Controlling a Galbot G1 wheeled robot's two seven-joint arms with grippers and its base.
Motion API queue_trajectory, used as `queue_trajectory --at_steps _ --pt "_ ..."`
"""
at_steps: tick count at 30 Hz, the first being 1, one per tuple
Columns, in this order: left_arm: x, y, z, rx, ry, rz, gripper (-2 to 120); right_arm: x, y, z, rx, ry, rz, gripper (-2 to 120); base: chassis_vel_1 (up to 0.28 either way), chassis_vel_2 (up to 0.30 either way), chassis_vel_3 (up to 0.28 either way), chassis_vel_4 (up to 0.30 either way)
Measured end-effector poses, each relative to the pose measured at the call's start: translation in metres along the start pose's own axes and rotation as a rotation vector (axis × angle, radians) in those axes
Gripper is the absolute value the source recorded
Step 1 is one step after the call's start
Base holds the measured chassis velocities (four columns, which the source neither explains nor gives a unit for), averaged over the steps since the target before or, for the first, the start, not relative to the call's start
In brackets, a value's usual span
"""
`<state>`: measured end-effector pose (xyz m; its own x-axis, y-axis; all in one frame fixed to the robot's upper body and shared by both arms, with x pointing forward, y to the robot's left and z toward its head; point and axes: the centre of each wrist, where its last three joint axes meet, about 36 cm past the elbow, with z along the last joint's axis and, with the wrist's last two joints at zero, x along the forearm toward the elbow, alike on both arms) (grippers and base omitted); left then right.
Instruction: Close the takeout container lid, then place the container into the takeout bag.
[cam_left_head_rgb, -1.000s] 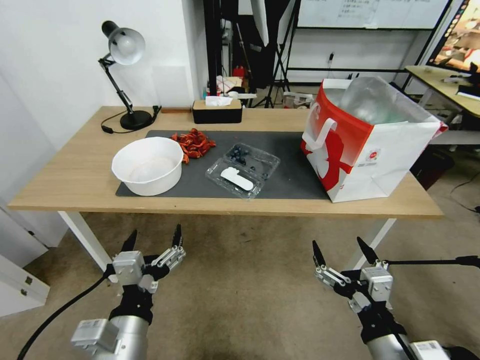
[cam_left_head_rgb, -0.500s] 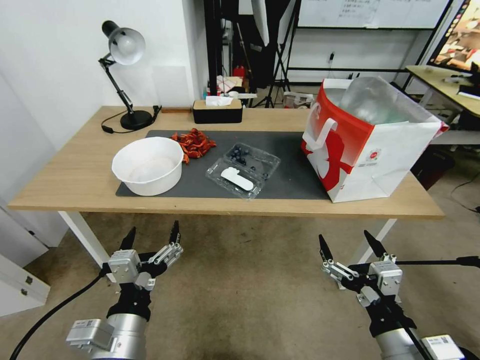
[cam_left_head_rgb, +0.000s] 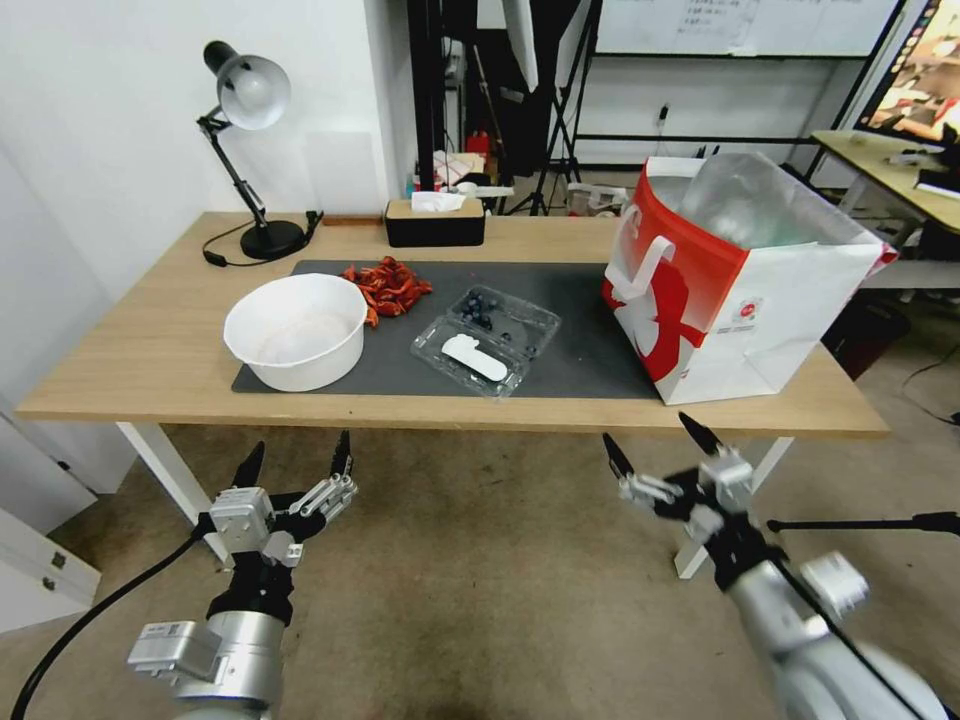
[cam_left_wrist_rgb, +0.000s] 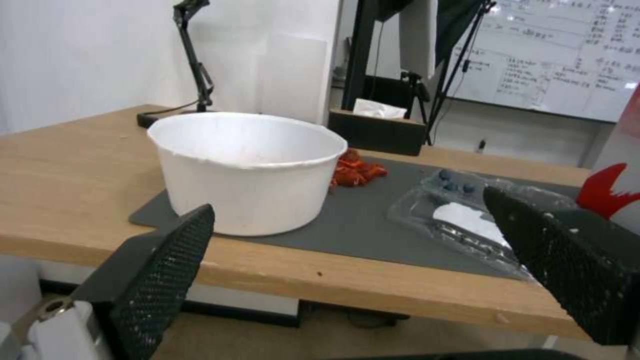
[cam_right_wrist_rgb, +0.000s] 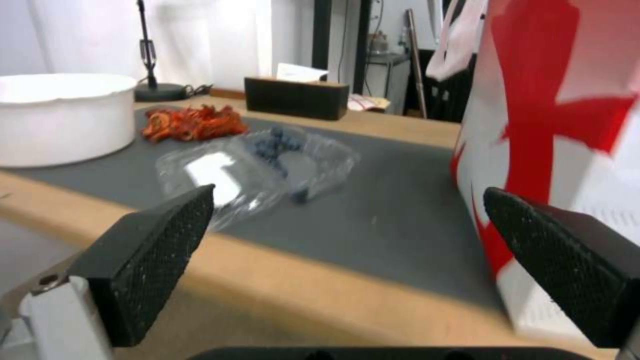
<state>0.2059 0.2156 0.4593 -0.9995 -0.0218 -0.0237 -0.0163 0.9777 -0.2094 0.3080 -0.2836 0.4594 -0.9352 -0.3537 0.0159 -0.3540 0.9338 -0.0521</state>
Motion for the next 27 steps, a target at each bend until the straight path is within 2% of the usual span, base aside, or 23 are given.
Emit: queue_trajectory --at_steps 2,4,5,7,9,11,16,18,24,27 --pt "0.001 -0.001 0.002 -0.004 0.0 -0.004 100 -0.013 -0.009 -0.002 -0.004 0.002 -0.011 100 0.0 0.0 0.0 0.0" --pt "0.001 -0.002 0.005 -0.012 -0.006 -0.017 100 -0.044 -0.024 -0.007 -0.004 0.015 -0.044 100 0.0 0.0 0.0 0.0" --pt "0.001 -0.002 0.005 -0.012 -0.006 -0.017 100 -0.044 -0.024 -0.007 -0.004 0.015 -0.044 100 0.0 0.0 0.0 0.0" --pt "0.001 -0.001 0.007 -0.016 -0.011 -0.03 100 -0.08 -0.033 -0.016 0.017 0.018 -0.079 100 0.0 0.0 0.0 0.0" --pt "0.001 -0.001 0.008 -0.018 -0.012 -0.034 100 -0.091 -0.034 -0.02 0.024 0.019 -0.091 100 0.0 0.0 0.0 0.0" --pt "0.002 0.001 0.01 -0.023 -0.011 -0.042 100 -0.12 -0.031 -0.027 0.024 0.04 -0.125 100 0.0 0.0 0.0 0.0" --pt "0.002 0.003 0.015 -0.03 -0.009 -0.051 100 -0.153 -0.023 -0.029 0.006 0.078 -0.137 100 0.0 0.0 0.0 0.0" --pt "0.0 0.002 0.018 -0.033 -0.007 -0.054 100 -0.173 -0.016 -0.031 -0.002 0.124 -0.13 100 0.0 0.0 0.0 0.0" --pt "-0.001 0.001 0.024 -0.039 0.0 -0.052 100 -0.202 -0.01 -0.043 0.041 0.183 -0.087 100 0.0 0.0 0.0 0.0" --pt "-0.002 0.003 0.028 -0.043 0.008 -0.055 100 -0.22 -0.006 -0.058 0.088 0.236 -0.016 100 0.0 0.0 0.0 0.0"
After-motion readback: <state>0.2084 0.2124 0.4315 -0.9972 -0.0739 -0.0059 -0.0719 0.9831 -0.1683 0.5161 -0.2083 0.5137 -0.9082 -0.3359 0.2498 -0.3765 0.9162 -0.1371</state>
